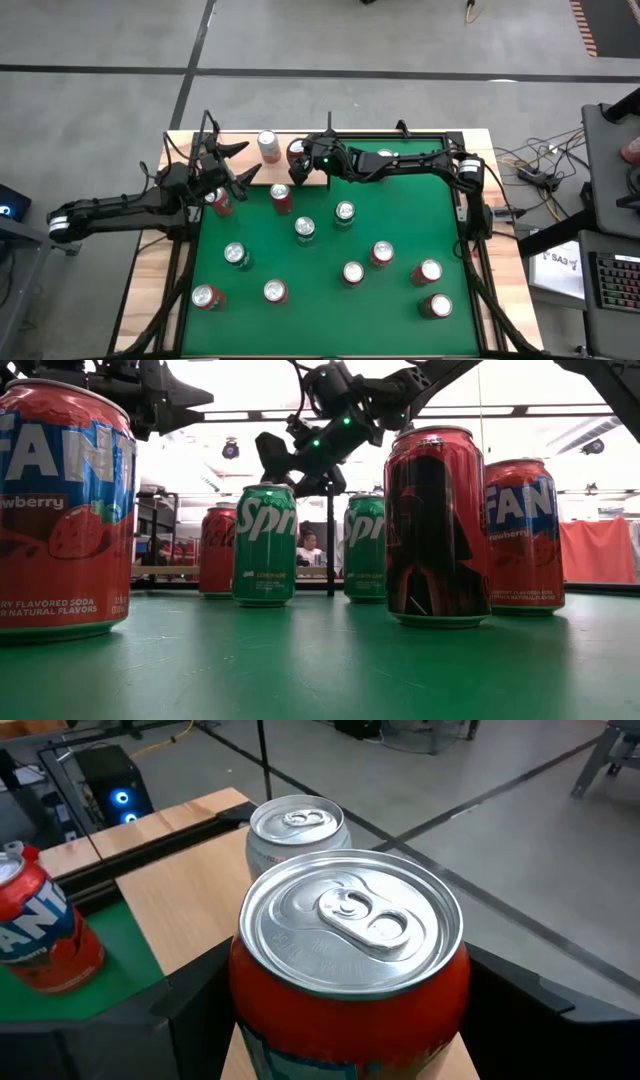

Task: Place canned beverage on shelf
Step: Put the red soda can on the shelf

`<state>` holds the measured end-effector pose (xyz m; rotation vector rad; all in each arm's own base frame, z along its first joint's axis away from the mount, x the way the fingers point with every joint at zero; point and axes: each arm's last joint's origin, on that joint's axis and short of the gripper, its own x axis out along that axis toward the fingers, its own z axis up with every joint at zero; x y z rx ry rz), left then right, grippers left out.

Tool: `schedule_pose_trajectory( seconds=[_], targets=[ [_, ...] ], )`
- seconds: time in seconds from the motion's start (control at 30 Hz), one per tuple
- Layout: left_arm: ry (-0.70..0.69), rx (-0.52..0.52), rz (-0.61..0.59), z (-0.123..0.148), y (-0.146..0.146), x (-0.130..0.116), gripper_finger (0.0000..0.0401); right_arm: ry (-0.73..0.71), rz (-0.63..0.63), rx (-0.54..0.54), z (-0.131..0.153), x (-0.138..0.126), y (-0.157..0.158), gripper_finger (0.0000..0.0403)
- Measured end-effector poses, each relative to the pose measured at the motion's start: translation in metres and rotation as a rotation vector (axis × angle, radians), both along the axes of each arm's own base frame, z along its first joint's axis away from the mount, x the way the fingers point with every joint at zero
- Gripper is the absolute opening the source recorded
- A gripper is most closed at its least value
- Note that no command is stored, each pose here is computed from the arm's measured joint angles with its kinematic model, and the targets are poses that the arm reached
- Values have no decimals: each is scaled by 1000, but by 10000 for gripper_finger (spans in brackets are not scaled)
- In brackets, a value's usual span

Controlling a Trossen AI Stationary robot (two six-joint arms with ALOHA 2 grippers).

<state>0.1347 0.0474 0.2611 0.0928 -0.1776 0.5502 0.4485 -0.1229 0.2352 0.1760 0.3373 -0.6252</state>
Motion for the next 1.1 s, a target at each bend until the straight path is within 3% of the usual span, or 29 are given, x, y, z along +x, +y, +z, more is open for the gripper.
schedule_pose_trajectory(
  seconds=[0.7,0.93,1.1],
  targets=[
    [1,-1,0,0,0,0,339,52,24,-45,-3,2,12,290],
    [1,-1,0,0,0,0,339,11,10,7,-3,3,16,290],
    [0,0,0,0,0,0,339,72,-32,-81,-4,2,16,290]
  ],
)
